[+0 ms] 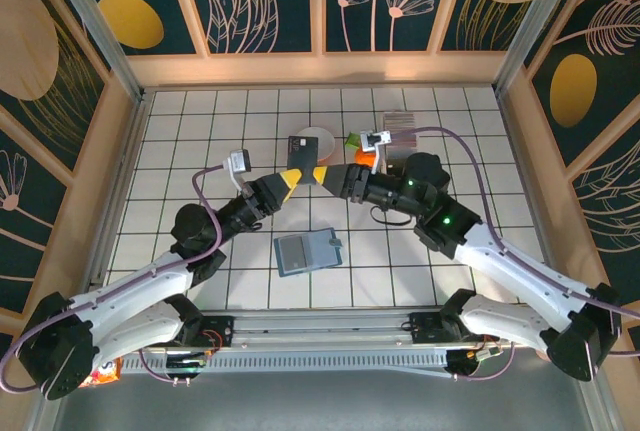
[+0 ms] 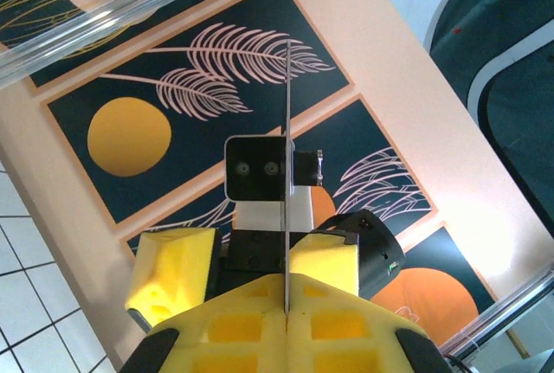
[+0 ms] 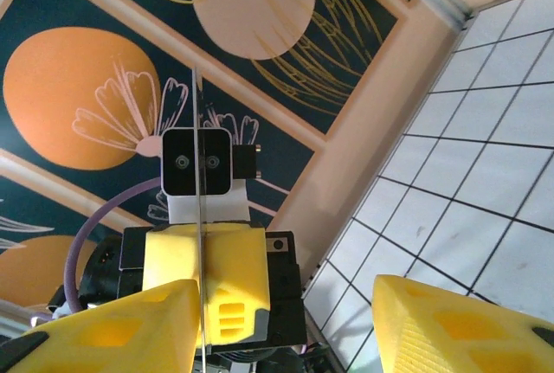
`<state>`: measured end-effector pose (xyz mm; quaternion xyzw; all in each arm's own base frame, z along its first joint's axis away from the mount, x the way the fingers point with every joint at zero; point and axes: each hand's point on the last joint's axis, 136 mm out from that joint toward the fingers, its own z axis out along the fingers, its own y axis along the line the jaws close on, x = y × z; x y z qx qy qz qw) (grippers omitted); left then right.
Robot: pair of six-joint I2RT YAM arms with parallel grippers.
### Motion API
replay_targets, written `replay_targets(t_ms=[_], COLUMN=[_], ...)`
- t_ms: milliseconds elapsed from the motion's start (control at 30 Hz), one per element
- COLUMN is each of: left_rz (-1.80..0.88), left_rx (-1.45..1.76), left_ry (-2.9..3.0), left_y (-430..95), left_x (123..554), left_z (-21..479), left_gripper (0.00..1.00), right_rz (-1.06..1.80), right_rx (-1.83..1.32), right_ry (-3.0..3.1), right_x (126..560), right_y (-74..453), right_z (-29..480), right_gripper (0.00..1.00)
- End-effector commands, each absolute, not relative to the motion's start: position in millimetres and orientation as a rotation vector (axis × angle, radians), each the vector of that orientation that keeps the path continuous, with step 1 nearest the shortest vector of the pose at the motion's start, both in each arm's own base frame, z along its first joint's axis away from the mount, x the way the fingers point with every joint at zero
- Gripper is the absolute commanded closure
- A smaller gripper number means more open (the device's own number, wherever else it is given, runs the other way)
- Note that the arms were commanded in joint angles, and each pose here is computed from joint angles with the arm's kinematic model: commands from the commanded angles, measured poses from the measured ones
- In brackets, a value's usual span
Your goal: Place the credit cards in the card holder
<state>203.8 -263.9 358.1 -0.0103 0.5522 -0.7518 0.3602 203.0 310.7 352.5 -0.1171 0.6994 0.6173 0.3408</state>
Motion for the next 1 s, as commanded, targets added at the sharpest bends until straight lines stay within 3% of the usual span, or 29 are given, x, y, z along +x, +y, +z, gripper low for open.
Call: replay_targets(t_ms=[0, 433, 500, 600, 633, 700, 833, 867, 967], left_rz=[-1.956, -1.985, -1.990, -1.969, -1.956, -1.918, -1.715, -1.632, -1.400], left_rx=[-0.029, -0.023, -0.020, -0.040, -0.070, -0.126, -0.252, -0.291, -0.386], left_ry=[1.408, 1.404, 1.399, 1.456, 1.495, 1.541, 1.748, 1.828, 2.012], left_y=[-260, -260, -259, -260, -260, -253, -236, -230, -205], left_x=[200, 196, 194, 196, 198, 199, 203, 204, 200], left_z=[362, 362, 363, 353, 343, 323, 258, 236, 177], left_gripper=[1.00, 1.00, 1.00, 1.00, 1.00, 0.87, 0.43, 0.39, 0.38], right_rz=[1.689, 1.736, 1.736, 1.722, 1.712, 1.668, 1.454, 1.390, 1.233], right_rx=[-0.369, -0.389, -0.390, -0.366, -0.360, -0.335, -0.203, -0.169, -0.118], right_ry=[1.680, 1.665, 1.673, 1.704, 1.723, 1.776, 2.002, 2.077, 2.288], right_x=[194, 195, 196, 199, 200, 201, 208, 208, 196], right_y=[316, 329, 332, 334, 335, 332, 312, 305, 289], right_z=[394, 399, 399, 393, 388, 373, 300, 274, 203], right_gripper=[0.48, 0.71, 0.78, 1.00, 1.00, 1.00, 1.00, 1.00, 1.00])
